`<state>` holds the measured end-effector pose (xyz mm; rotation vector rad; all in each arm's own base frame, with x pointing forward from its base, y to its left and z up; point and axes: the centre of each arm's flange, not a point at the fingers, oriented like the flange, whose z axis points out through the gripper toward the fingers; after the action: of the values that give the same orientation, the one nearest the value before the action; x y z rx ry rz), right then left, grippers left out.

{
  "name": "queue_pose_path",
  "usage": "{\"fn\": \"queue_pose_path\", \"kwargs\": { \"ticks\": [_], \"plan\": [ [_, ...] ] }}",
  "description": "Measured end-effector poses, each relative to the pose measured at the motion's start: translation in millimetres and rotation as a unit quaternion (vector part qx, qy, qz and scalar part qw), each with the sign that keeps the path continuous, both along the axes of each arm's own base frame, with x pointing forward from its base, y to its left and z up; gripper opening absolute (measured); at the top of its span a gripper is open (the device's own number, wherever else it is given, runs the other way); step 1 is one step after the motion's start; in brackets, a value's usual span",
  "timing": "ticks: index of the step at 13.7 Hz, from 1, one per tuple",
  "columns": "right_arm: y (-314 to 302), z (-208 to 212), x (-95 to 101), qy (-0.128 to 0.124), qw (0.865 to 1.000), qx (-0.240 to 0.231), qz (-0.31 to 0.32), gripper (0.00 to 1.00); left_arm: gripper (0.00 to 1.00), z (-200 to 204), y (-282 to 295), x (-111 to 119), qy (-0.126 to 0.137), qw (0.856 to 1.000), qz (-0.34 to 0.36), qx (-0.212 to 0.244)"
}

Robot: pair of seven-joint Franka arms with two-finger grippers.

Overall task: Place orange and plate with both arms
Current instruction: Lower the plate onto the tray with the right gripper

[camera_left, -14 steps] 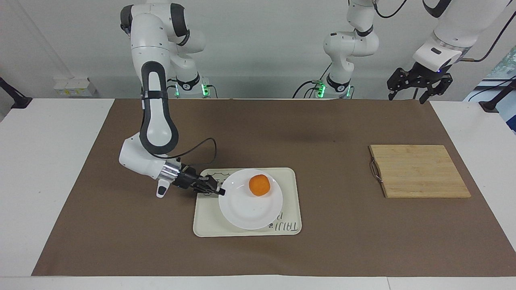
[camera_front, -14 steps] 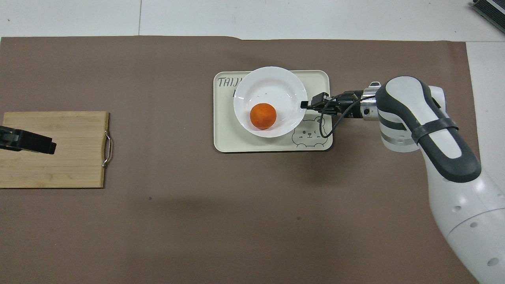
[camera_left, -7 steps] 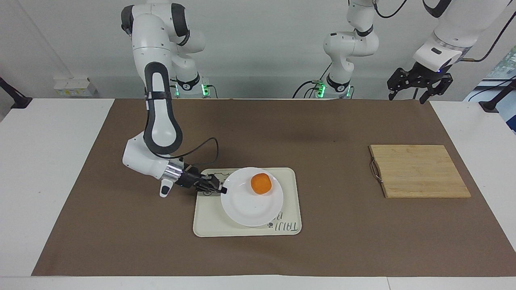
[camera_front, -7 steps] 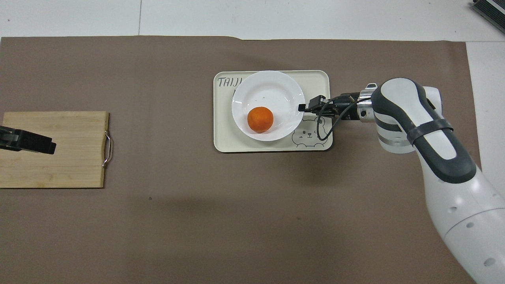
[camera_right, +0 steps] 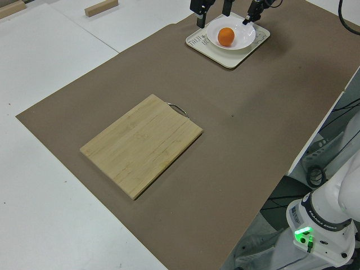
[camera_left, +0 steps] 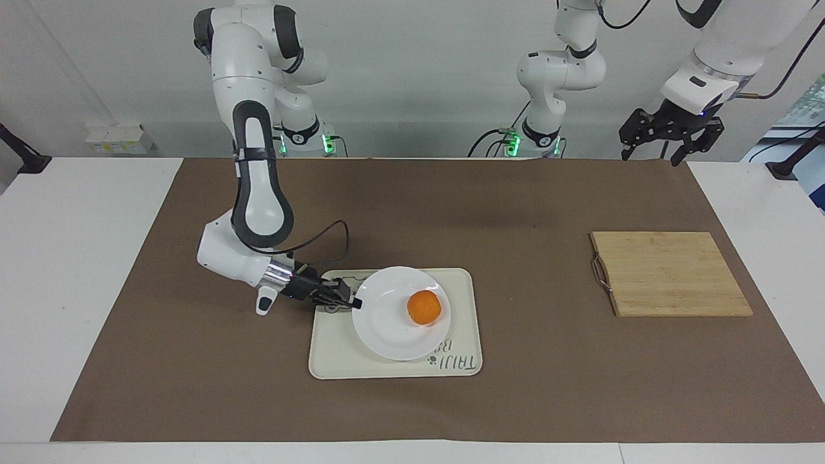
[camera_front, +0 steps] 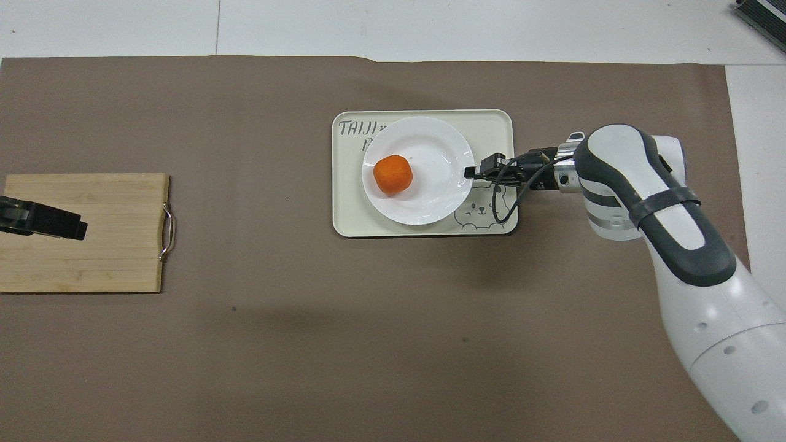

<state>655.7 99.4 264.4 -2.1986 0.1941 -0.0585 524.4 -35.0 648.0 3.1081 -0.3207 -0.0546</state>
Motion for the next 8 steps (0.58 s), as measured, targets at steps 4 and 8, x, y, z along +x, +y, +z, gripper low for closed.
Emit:
{"fn": "queue_pose_path", "kwargs": {
  "ticks": [4, 8],
  "plan": [
    [-2, 0, 1.2, -0.012, 1.0, -0.006, 0.003, 0.41, 1.0, 0, 0, 0, 0.0, 1.0, 0.0, 0.0],
    [-9, 12, 8.5, -0.048, 0.997, -0.038, 0.038, 0.86, 1.0, 0, 0, 0, 0.0, 1.0, 0.0, 0.0]
  ]
}}
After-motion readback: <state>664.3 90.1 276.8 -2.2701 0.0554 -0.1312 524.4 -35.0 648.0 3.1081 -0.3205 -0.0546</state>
